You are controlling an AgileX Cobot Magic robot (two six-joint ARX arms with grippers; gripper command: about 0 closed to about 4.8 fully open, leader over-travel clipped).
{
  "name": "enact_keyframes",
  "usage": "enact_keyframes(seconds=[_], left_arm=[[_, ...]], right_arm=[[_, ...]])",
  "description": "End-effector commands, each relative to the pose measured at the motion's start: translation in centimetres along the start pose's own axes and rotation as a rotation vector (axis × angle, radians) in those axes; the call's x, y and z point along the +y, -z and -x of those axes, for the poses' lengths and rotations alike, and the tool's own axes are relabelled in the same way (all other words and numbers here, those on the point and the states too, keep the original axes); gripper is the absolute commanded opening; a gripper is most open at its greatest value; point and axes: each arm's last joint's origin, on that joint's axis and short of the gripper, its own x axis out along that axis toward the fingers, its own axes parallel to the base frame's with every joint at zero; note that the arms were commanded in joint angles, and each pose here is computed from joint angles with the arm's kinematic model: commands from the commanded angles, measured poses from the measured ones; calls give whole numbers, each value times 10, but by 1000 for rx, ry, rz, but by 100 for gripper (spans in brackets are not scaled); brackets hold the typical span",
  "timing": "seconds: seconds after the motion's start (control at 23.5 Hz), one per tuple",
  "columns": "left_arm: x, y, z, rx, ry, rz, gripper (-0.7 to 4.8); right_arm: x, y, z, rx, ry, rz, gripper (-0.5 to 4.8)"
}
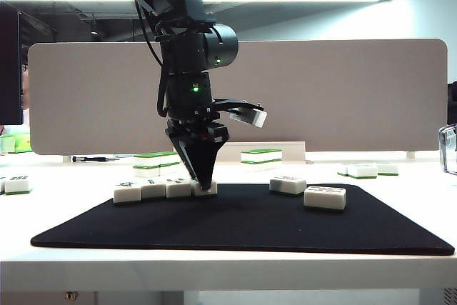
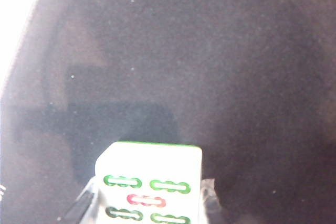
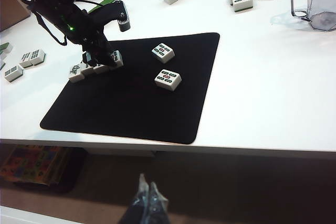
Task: Align six mahjong tiles in a row on the table.
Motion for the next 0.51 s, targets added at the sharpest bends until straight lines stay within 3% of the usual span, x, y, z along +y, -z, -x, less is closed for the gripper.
enact_keyframes(seconds=[0.04, 0.09, 0.17, 0.21, 0.3, 0.43, 0.51], left_arm=[[0, 2, -2, 36, -29, -28, 157], [0, 1, -2, 33, -29, -28, 164], [-3, -3, 0, 13, -31, -9, 292], [-5, -4, 1, 0, -20, -5, 317], [-12, -11, 5, -41, 5, -11, 321], [-23, -33, 18, -146, -18, 43, 321], [-30, -51, 27, -261, -47, 135, 321]], right_arm=[[0, 1, 2, -22, -2, 10, -1], [0, 1, 2, -22, -2, 10, -1], [0, 1, 2, -22, -2, 10, -1], [0, 1, 2, -22, -2, 10, -1], [0, 1, 2, -22, -2, 10, -1], [0, 1, 2, -22, -2, 10, -1], [0, 1, 2, -22, -3, 10, -1]])
